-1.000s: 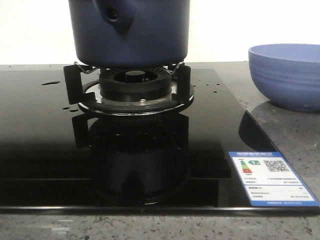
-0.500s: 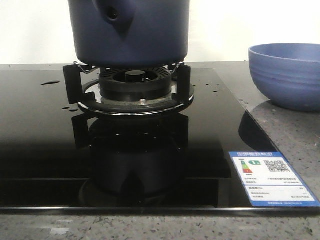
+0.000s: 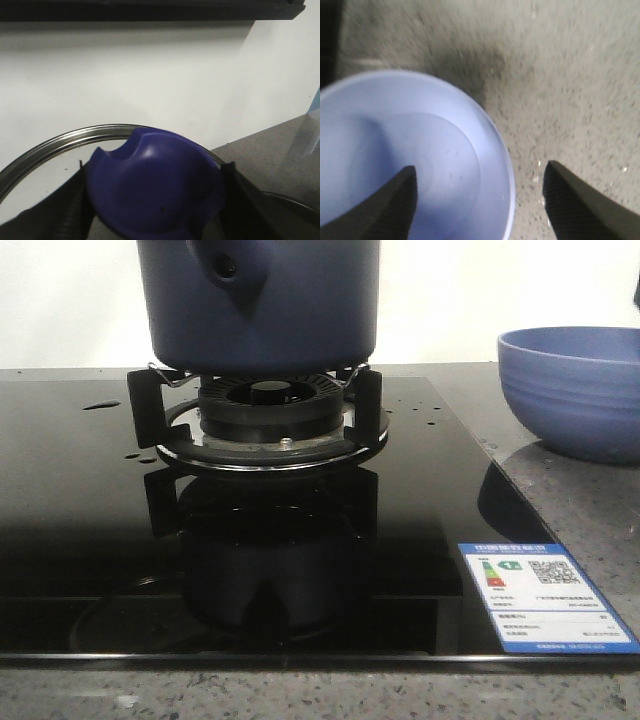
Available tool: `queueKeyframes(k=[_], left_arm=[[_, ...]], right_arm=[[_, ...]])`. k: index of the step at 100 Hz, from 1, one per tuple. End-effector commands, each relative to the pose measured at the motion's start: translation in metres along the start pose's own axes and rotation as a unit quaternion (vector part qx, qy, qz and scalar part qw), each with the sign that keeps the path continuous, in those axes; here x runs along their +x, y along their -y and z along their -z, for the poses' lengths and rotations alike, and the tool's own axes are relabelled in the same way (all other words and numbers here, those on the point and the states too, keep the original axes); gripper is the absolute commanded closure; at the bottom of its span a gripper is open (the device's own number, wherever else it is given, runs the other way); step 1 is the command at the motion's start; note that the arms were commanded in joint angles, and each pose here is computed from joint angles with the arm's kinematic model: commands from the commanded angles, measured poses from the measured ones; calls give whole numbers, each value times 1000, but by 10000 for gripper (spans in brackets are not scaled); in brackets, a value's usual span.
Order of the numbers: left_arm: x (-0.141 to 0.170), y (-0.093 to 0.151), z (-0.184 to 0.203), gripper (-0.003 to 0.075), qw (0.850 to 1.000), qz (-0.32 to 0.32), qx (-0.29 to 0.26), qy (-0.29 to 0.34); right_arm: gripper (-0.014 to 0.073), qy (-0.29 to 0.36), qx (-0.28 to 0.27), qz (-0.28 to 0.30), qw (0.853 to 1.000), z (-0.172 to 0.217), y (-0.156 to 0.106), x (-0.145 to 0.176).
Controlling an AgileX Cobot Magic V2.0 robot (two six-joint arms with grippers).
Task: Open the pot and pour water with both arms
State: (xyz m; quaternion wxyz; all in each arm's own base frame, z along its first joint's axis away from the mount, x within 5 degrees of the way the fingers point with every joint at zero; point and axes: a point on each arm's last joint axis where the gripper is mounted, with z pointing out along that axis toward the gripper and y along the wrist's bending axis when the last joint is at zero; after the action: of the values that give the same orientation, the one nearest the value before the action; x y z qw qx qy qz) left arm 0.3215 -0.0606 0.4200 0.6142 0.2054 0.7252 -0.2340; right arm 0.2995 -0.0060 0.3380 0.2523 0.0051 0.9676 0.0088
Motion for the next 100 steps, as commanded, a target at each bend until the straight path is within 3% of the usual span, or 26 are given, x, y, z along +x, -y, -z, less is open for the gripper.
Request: queueKeyframes(k=[1,13,20,39,50,75,100], left_arm=[[-28,9,18,384,999,1,6,54],[-28,9,19,384,999,2,6,53],[-28,9,19,384,999,1,7,53],[-28,9,19,384,999,1,7,53],[-28,9,19,384,999,1,7,53],[-29,6,19,384,998,0,-6,56],[-30,2,19,384,998,1,-31,62]], right_arm=[[118,15,13,-5,1000,6,8,-7],[127,-13,15,-23,1000,-9,17,-7],[188,-25,9,-30,999,-15,20,-7],[521,-39,-7,-35,999,-25,20,-7],[664,-38,-12,-31,999,-25,20,-7],[669,-10,-23,-22,999,-10,17,-13],[669,46,-57,-17,997,31,9,-34]])
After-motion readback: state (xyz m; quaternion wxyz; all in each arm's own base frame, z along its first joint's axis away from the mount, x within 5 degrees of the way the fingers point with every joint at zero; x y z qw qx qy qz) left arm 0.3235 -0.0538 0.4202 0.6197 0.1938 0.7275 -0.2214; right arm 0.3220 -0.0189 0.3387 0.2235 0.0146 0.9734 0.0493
